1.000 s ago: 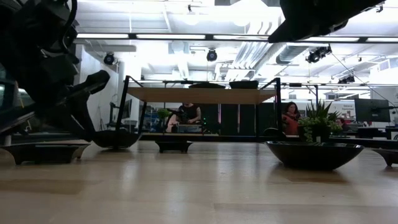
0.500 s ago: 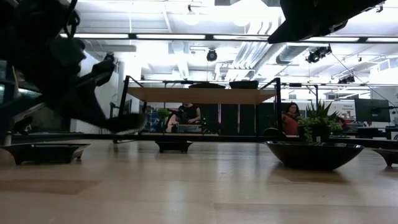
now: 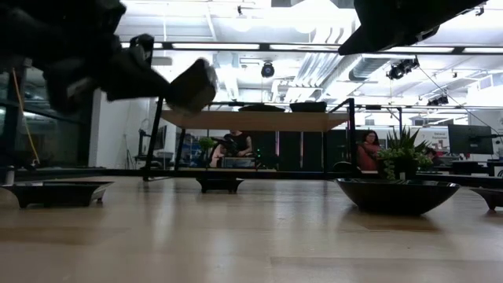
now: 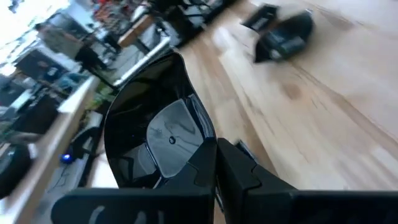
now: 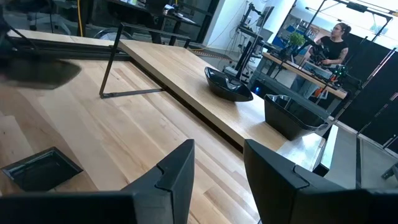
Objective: Pick & Place Mini shaped plates
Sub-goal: Stack the leaf-shaped plate on top of the other leaf-shaped plates on the shelf
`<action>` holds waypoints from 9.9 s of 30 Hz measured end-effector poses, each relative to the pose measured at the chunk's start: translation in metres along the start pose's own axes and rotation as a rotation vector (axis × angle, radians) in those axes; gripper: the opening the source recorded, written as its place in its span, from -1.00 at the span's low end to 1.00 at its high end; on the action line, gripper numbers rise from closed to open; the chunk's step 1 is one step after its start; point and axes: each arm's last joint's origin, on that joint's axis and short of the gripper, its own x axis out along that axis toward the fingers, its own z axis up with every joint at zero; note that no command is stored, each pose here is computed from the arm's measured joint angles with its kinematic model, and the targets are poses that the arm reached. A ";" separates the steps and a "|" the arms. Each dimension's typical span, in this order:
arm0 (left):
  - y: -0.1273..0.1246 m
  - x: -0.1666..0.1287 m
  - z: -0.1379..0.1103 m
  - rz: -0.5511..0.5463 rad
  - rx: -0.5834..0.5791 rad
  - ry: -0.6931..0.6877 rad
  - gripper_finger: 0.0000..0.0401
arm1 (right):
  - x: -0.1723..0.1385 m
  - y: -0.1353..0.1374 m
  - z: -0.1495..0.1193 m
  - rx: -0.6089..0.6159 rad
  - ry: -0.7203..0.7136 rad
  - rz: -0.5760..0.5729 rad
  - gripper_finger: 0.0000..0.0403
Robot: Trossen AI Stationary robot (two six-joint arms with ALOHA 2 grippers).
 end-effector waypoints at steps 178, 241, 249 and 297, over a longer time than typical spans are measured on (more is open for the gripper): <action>0.103 0.019 0.089 -0.130 -0.301 0.921 -0.56 | -0.024 -0.116 -0.056 0.337 -0.093 0.670 -0.34; -0.124 -0.035 0.065 0.197 -1.143 1.442 -0.56 | -0.024 -0.114 -0.060 0.414 -0.021 0.706 -0.34; -0.121 -0.033 0.071 0.215 -1.128 1.428 -0.56 | -0.024 -0.114 -0.060 0.441 -0.015 0.708 -0.34; -0.138 -0.025 0.066 0.279 -1.003 1.580 -0.56 | -0.024 -0.114 -0.060 0.439 -0.014 0.708 -0.34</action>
